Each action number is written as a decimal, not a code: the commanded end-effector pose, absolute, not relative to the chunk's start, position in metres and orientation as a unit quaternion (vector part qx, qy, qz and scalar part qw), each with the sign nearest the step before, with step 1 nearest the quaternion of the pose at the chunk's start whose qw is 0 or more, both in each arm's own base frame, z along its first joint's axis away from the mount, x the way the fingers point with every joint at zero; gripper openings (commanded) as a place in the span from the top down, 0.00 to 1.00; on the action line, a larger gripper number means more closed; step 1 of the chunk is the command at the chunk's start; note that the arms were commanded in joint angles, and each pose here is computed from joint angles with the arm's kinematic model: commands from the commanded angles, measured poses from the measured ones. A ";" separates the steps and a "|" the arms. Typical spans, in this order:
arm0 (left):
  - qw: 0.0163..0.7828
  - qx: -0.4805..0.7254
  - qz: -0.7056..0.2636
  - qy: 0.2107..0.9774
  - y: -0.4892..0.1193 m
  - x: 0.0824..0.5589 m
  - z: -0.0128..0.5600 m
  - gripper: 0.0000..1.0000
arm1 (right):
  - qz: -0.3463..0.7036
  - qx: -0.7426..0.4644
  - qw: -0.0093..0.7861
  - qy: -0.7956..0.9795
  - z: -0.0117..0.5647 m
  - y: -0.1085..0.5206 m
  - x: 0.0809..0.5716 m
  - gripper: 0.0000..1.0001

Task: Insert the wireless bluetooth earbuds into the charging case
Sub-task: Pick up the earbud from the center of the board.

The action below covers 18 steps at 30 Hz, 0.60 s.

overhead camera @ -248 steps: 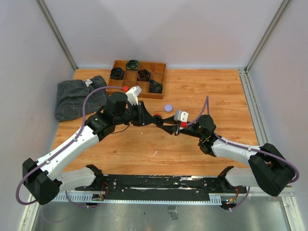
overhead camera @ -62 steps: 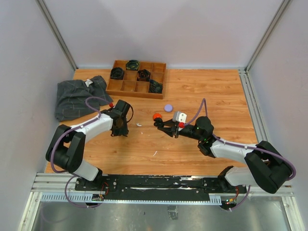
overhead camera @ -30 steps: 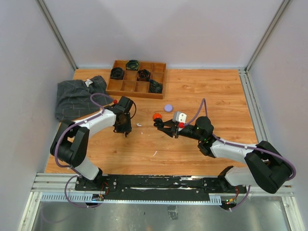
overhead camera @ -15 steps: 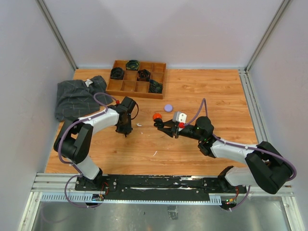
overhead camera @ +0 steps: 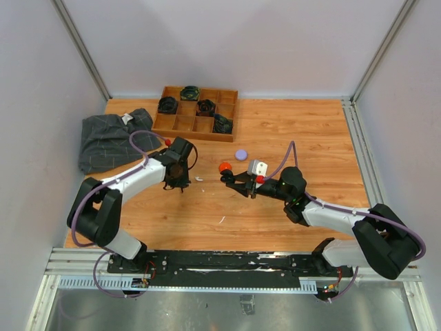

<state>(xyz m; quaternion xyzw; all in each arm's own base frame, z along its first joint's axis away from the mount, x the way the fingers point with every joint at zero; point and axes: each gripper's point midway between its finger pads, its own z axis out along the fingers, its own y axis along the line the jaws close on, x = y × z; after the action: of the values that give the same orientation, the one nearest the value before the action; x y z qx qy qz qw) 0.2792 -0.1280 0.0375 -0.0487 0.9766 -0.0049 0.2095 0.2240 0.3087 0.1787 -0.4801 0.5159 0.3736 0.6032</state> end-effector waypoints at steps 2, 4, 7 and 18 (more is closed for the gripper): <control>0.290 -0.045 -0.061 0.954 -0.148 0.295 0.080 0.84 | 0.366 -0.479 0.627 0.494 0.198 0.310 0.227 0.99; 0.318 -0.039 -0.082 0.944 -0.157 0.299 0.095 0.84 | 0.362 -0.478 0.628 0.495 0.199 0.309 0.229 0.99; 0.367 -0.027 -0.122 0.922 -0.171 0.301 0.122 0.84 | 0.357 -0.474 0.632 0.499 0.201 0.308 0.232 0.99; 0.537 0.052 -0.289 0.791 -0.206 0.286 0.220 0.88 | 0.360 -0.436 0.649 0.509 0.214 0.307 0.241 0.99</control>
<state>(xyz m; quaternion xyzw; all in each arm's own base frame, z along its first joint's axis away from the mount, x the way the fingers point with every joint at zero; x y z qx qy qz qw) 0.2859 -0.1863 0.1714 0.0109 0.8610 -0.2164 0.4602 0.2335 0.3044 0.1835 -0.4617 0.5278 0.3557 0.6178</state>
